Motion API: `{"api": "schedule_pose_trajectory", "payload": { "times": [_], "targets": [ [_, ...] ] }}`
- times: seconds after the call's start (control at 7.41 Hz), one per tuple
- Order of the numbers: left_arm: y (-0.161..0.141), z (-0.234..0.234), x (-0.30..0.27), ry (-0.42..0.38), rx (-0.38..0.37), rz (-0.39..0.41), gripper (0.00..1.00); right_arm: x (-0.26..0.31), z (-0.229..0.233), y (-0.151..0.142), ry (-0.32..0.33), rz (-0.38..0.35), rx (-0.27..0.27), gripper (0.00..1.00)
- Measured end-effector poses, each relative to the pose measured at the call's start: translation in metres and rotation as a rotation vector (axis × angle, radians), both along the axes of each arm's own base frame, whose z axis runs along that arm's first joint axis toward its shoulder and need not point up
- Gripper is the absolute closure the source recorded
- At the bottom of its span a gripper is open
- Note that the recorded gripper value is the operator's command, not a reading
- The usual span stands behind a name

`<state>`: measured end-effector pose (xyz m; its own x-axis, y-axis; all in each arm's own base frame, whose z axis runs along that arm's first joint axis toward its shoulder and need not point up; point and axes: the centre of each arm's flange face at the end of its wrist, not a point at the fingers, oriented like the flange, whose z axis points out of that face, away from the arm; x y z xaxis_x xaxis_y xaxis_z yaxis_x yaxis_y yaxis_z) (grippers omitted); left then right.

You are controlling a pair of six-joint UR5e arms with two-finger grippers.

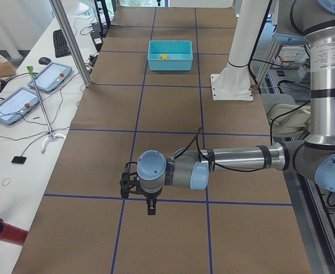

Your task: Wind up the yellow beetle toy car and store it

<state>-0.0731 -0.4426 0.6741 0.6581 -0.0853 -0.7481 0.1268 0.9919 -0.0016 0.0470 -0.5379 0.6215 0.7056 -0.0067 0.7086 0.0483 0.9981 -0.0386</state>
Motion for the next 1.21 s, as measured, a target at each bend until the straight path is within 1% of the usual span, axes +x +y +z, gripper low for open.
{"api": "schedule_pose_trajectory", "payload": {
  "times": [0.13, 0.27, 0.4, 0.67, 1.21],
  "targets": [
    [0.000, 0.000, 0.000, -0.001, 0.000, 0.001, 0.00, -0.002, -0.001, -0.002, 0.006, -0.001, 0.012, 0.00],
    [0.000, 0.000, 0.000, -0.001, 0.001, 0.001, 0.00, -0.007, -0.005, -0.005, 0.024, -0.003, 0.034, 0.00],
    [0.000, 0.000, 0.000, -0.001, 0.002, 0.002, 0.00, -0.014, -0.010, -0.010, 0.047, 0.012, 0.038, 0.00],
    [0.000, -0.001, 0.000, -0.002, 0.004, 0.002, 0.00, -0.020, -0.020, -0.013, 0.062, 0.045, 0.027, 0.00],
    [-0.001, -0.001, 0.000, -0.002, 0.005, 0.003, 0.00, -0.019, -0.020, -0.001, 0.054, 0.053, 0.018, 0.00]
  ]
}}
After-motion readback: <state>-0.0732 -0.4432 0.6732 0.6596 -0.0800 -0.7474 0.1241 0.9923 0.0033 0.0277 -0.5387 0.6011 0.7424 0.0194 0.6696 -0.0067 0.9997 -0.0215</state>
